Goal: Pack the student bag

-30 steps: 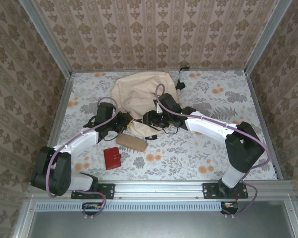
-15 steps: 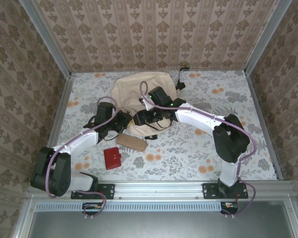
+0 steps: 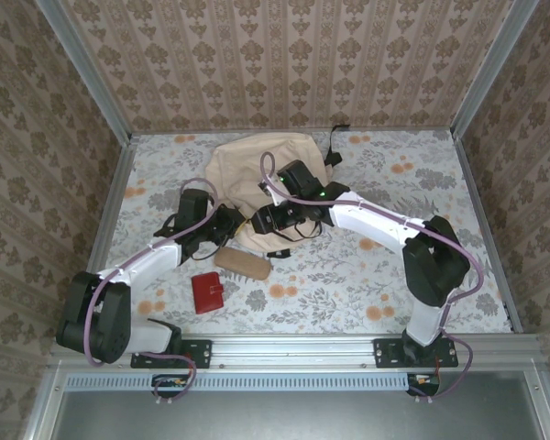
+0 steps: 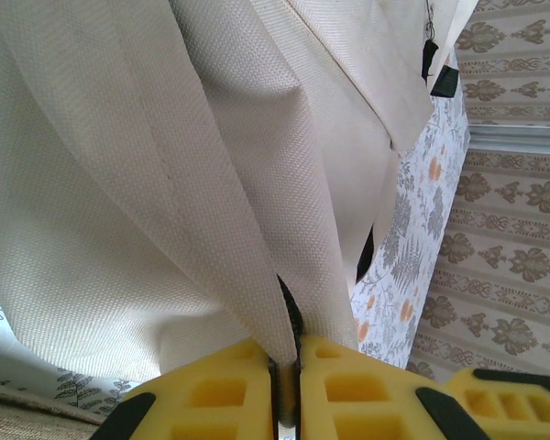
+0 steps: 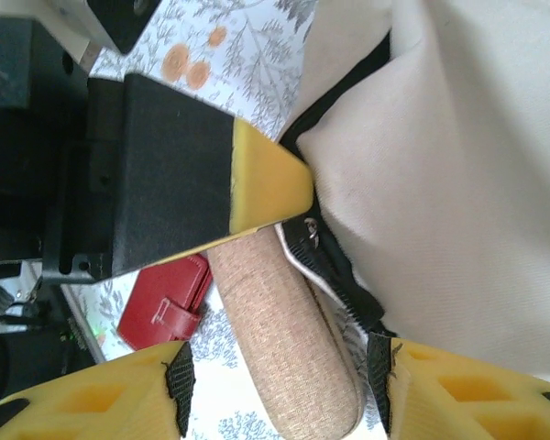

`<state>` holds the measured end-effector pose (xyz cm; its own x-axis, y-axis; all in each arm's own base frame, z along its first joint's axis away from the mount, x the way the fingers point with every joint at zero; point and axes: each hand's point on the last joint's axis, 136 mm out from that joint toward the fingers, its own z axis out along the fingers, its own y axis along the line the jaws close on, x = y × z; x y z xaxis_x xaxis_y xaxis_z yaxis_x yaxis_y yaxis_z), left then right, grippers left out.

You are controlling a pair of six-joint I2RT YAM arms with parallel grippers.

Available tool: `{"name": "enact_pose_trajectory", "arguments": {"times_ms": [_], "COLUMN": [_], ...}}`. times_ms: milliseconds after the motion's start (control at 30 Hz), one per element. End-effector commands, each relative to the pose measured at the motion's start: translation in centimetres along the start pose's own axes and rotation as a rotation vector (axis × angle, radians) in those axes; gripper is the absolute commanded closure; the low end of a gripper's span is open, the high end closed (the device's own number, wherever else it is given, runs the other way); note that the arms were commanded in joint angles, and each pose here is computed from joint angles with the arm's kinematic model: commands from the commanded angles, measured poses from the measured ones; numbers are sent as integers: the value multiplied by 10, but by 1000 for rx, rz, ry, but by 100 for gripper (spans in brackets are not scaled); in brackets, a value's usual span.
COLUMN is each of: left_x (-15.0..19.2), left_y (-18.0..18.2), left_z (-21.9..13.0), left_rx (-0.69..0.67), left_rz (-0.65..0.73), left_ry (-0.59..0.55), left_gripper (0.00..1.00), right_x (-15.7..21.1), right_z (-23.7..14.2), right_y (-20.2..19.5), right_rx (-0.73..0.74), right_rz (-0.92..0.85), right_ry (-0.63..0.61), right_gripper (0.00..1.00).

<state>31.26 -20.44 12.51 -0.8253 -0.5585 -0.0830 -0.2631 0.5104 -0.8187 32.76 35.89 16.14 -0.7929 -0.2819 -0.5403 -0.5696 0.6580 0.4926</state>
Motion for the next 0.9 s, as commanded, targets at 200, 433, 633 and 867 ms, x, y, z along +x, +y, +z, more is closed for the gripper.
{"name": "enact_pose_trajectory", "arguments": {"times_ms": [200,433,633,867], "left_x": [2,2,2,2], "left_y": [-8,-10,-11,-12], "left_z": [-3,-2,-2,-2], "left_rx": [29,32,35,39], "left_rz": [56,55,54,51], "left_ry": [13,17,20,20], "left_gripper": [88,88,88,88], "right_x": [-5,-6,5,6], "right_z": [14,25,25,29], "right_y": [-4,4,7,0], "right_rx": [27,-29,-60,-30], "right_rz": [-52,-108,-161,-216], "right_ry": [19,71,115,131], "right_gripper": [39,44,56,61]}}
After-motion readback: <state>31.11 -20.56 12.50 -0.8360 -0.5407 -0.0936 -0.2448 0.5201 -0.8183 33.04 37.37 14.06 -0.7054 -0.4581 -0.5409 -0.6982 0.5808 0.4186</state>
